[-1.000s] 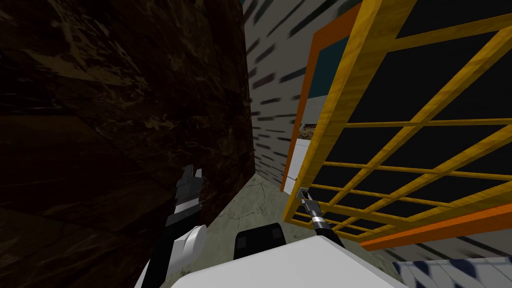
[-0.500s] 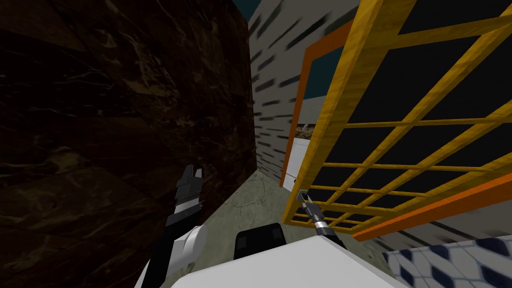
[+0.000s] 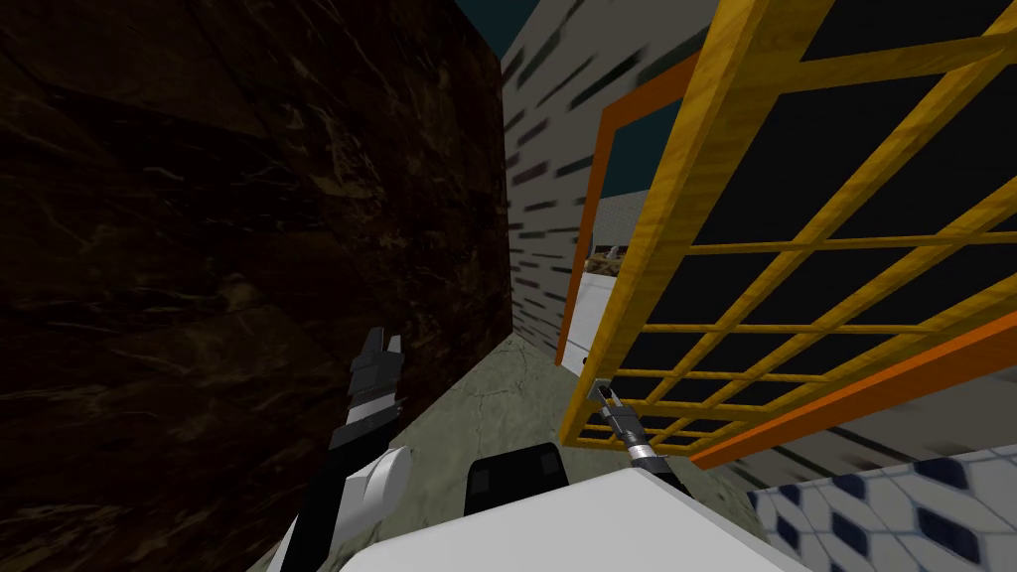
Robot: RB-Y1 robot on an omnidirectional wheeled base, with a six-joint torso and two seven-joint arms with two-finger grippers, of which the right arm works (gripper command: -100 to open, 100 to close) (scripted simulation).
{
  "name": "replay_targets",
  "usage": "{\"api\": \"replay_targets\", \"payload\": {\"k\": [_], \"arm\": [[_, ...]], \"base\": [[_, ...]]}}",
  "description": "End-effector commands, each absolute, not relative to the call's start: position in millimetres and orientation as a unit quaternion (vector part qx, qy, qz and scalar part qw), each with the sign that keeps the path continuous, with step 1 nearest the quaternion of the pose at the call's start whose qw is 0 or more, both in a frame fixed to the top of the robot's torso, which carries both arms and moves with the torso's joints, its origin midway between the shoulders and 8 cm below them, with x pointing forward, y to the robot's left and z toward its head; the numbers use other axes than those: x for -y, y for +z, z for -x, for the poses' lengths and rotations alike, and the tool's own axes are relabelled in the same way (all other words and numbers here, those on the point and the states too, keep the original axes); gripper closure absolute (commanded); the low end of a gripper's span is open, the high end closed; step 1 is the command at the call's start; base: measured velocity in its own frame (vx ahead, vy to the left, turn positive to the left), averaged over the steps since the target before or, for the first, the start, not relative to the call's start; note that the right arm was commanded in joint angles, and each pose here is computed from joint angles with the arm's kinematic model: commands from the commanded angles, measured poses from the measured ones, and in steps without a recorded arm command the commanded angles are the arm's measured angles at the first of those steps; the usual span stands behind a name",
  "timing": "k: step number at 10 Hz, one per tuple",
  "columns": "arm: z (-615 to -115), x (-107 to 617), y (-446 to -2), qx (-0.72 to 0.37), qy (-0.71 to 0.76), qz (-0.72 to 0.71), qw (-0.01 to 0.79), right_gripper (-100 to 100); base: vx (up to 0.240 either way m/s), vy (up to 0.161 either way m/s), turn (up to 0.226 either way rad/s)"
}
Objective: Pull the door open
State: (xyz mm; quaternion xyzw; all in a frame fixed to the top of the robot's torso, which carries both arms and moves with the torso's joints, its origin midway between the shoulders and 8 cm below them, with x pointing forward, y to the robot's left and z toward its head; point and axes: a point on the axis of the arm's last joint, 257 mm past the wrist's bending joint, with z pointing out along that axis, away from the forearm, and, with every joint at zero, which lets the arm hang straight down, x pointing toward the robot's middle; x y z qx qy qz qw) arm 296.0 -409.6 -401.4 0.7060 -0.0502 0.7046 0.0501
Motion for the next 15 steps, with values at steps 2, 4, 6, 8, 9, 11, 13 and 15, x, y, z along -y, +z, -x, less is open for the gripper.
{"api": "replay_targets", "payload": {"k": [2,4,6,8,9,11,13,15], "arm": [[-286.9,408.4,-400.8,0.036,0.706,-0.706,0.037,100],[-282.9,407.1,-400.2,0.028,0.707,-0.707,0.028,100],[-274.9,406.3,-403.6,0.025,0.704,-0.709,0.025,100],[-263.2,407.7,-403.0,0.018,0.705,-0.708,0.019,100],[-256.7,408.4,-402.6,0.014,0.706,-0.708,0.015,100],[-247.0,409.2,-401.8,0.008,0.707,-0.708,0.009,100],[-238.7,409.8,-400.9,0.003,0.707,-0.707,0.004,100],[-231.9,410.3,-400.1,-0.001,0.707,-0.707,-0.001,100]], "base": [[-0.239,-0.006,0.112],[-0.217,-0.024,0.073],[-0.114,-0.011,0.075],[-0.197,-0.03,0.165],[-0.216,-0.043,0.11],[-0.18,-0.037,0.128],[-0.156,-0.01,0.089],[-0.129,-0.026,0.073]]}}
